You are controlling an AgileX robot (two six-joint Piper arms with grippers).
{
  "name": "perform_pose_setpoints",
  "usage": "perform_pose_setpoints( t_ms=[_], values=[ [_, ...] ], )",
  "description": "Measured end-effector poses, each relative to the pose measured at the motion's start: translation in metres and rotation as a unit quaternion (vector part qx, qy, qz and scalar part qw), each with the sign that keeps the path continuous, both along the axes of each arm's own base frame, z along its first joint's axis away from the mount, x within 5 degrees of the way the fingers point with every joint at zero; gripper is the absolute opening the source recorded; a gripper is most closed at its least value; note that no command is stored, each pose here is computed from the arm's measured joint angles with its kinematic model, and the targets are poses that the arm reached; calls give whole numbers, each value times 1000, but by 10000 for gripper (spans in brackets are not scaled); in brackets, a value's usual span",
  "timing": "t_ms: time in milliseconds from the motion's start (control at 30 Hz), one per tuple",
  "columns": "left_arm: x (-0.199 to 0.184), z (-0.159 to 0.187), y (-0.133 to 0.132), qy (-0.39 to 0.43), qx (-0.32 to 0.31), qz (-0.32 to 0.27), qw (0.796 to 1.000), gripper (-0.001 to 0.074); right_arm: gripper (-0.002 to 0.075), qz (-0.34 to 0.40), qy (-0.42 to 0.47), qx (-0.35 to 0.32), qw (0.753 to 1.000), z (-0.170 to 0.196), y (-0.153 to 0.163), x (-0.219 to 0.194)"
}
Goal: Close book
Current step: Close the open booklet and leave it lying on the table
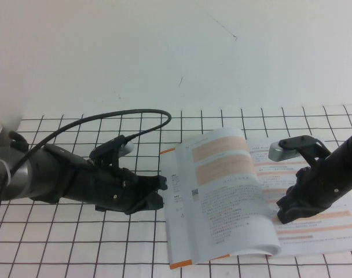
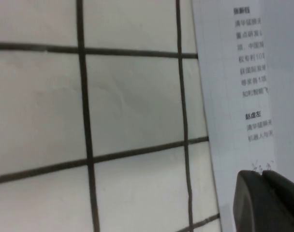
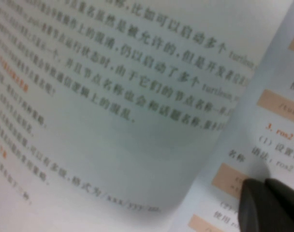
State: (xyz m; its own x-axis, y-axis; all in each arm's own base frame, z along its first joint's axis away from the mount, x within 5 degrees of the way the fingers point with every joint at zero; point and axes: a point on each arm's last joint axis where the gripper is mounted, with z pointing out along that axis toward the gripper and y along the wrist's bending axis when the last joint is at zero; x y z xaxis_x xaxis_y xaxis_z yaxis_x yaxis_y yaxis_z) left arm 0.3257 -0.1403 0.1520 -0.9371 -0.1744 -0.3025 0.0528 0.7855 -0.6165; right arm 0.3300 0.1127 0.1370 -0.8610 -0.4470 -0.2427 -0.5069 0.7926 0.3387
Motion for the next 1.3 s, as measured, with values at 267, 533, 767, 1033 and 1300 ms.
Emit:
perform_pose_setpoints(
  t_ms=[267,533,767,1033,1300],
  values=[
    [11,-19,-3,43,28,-11,999,-4,-3,0,-1,0,1000,0,0,0],
    [7,-20,-22,33,33,-26,999,-4,-3,0,-1,0,1000,0,0,0],
    [9,-16,-40,13,37,-47,998,-4,-3,0,0,-1,1000,-1,0,0],
    [12,-13,-47,12,31,-44,998,-4,-3,0,-1,-1,1000,-1,0,0],
    [5,-11,-65,6,28,-66,997,-4,-3,-2,-2,-1,1000,-1,0,1]
  ],
)
